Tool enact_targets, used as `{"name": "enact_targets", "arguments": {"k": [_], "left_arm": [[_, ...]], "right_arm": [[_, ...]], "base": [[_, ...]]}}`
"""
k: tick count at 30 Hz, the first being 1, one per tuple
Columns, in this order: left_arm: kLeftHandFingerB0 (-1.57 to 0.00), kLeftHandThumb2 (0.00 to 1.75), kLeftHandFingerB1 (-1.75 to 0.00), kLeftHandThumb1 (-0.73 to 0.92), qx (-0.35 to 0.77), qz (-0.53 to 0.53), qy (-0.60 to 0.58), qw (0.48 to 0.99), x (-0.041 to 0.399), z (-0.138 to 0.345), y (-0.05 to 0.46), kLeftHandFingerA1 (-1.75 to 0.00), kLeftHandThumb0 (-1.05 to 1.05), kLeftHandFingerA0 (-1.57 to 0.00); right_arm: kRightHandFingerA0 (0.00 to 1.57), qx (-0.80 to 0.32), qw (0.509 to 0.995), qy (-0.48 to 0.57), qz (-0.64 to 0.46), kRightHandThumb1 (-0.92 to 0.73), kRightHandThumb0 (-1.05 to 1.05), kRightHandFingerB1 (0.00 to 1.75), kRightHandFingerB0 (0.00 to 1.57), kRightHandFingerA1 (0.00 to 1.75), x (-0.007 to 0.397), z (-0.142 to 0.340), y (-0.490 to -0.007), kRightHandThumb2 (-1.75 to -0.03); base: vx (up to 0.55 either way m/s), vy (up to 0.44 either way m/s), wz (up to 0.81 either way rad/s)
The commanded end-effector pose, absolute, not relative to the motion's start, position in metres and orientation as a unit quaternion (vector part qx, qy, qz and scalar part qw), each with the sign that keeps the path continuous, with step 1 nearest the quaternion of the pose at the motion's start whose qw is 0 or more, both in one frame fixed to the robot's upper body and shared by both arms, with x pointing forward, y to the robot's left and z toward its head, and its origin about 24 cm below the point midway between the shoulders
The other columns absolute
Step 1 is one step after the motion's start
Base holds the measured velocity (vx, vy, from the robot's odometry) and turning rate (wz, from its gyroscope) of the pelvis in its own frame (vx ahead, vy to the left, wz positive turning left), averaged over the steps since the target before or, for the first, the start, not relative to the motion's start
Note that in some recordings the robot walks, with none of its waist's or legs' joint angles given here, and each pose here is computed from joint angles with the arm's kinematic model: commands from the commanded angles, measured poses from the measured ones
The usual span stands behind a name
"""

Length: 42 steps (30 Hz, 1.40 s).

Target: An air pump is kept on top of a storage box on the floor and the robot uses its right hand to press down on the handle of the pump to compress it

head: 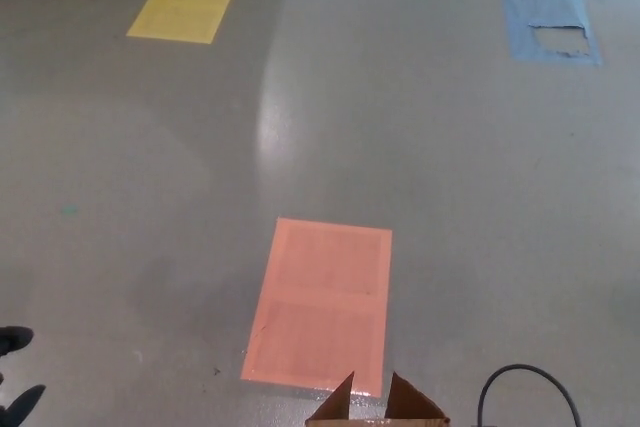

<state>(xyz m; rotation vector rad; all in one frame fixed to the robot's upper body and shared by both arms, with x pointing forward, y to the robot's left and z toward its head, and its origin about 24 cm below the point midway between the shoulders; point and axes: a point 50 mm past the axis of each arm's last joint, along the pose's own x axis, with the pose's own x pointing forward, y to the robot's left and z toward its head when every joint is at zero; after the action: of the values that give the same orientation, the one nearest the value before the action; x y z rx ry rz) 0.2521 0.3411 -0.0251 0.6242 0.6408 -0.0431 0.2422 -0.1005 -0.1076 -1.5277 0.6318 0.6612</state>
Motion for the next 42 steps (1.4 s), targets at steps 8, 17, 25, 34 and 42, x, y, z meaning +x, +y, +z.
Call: {"name": "enact_targets", "arguments": {"k": [8,17,25,34,42], "left_arm": [[0.00,1.07,-0.48,0.46,0.309,-0.016,0.305,0.901,0.254,-0.016,0.350,-0.48,-0.37,0.00],[0.00,1.05,-0.49,0.43,0.328,-0.007,0.307,0.893,0.261,-0.006,0.356,-0.49,-0.38,0.00],[-0.16,0.66,-0.27,0.83,0.335,0.000,0.306,0.891,0.261,-0.005,0.358,-0.31,-0.80,-0.25],[-0.15,0.64,-0.27,0.80,0.341,0.008,0.308,0.888,0.267,0.005,0.363,-0.32,-0.80,-0.25],[-0.16,0.65,-0.28,0.83,0.336,0.011,0.321,0.886,0.255,-0.005,0.365,-0.32,-0.77,-0.26]], "right_arm": [[0.00,-0.530,0.770,0.262,0.239,-0.60,-0.90,0.12,0.00,0.14,0.297,-0.065,-0.104,-1.03],[0.00,-0.381,0.882,0.092,0.262,-0.54,-0.84,0.13,0.00,0.17,0.363,0.055,-0.120,-0.96],[0.00,-0.339,0.861,-0.026,0.377,-0.56,-0.93,0.00,0.00,0.11,0.332,0.163,-0.145,-0.92],[0.06,-0.155,0.886,-0.375,0.224,-0.71,-0.88,0.24,0.10,0.37,0.258,0.266,-0.207,-1.08],[0.22,-0.147,0.917,-0.327,-0.174,-0.88,-0.67,0.31,0.21,0.34,0.259,0.199,-0.272,-0.67]], "base": [[0.00,0.000,0.00],[0.00,0.000,0.00],[0.00,0.000,0.00],[0.00,0.000,0.00],[0.00,0.000,0.00]]}}
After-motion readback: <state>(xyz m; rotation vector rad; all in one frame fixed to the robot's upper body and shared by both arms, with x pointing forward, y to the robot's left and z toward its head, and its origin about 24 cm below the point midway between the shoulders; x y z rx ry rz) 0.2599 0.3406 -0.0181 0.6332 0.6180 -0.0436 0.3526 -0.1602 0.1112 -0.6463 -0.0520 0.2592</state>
